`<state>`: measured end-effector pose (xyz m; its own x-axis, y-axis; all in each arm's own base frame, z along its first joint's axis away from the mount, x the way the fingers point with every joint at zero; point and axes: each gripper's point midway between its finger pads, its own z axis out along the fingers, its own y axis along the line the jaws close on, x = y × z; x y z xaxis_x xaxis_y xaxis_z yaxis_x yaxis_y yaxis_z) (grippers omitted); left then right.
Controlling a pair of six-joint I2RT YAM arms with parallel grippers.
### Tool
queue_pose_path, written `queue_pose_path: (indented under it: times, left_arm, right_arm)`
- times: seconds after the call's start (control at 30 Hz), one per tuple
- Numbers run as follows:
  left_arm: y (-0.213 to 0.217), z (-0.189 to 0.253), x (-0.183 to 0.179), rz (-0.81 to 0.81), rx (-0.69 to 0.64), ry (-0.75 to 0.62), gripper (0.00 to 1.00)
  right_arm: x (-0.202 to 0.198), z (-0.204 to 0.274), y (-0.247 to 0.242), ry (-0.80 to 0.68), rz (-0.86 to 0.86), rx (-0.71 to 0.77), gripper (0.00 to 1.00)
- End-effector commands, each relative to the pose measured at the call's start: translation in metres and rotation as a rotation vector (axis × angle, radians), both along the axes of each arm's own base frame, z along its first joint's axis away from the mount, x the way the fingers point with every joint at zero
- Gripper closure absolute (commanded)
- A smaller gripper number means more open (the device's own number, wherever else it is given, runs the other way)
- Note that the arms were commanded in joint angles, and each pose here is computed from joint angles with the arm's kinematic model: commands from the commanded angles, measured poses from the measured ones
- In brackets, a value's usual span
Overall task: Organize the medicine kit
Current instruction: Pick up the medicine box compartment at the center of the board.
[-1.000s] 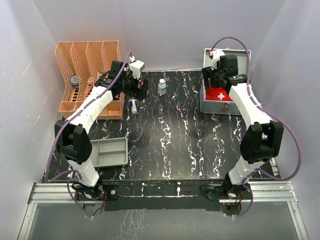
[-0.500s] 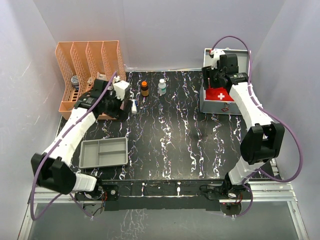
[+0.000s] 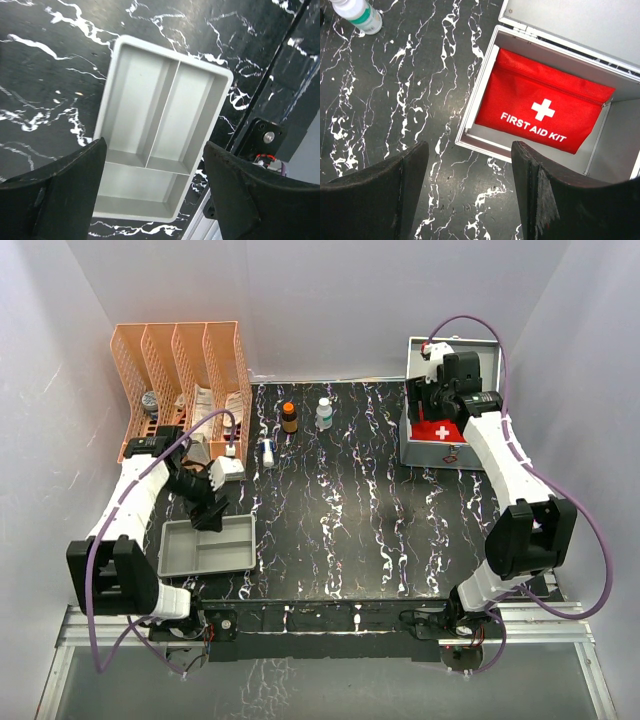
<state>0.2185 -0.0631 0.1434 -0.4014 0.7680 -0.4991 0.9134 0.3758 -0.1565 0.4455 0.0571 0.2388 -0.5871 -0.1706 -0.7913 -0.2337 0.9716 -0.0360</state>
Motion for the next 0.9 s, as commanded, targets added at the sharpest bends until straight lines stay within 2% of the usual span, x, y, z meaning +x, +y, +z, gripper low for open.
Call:
queue_pose_path:
  times: [0.0, 0.17, 0.53, 0.87]
  left_arm:
    - [-0.005, -0.016, -0.023, -0.181, -0.101, 0.029, 0.24]
    - [0.003, -0.043, -0.029, -0.264, -0.049, -0.056, 0.22]
    - [0.015, -0.083, -0.024, -0.224, 0.04, -0.129, 0.25]
    - [0.014, -0.111, -0.029, -0.248, 0.042, -0.089, 0.29]
  right_arm:
    - [-0.008, 0.028, 0.001, -0.082, 0.016, -0.004, 0.34]
    - [-0.01, 0.032, 0.0, -0.089, 0.013, -0.005, 0.33]
    - [-0.009, 0.04, -0.001, -0.109, 0.002, -0.002, 0.32]
    - [-0.01, 0.048, -0.003, -0.122, -0.006, -0.01, 0.32]
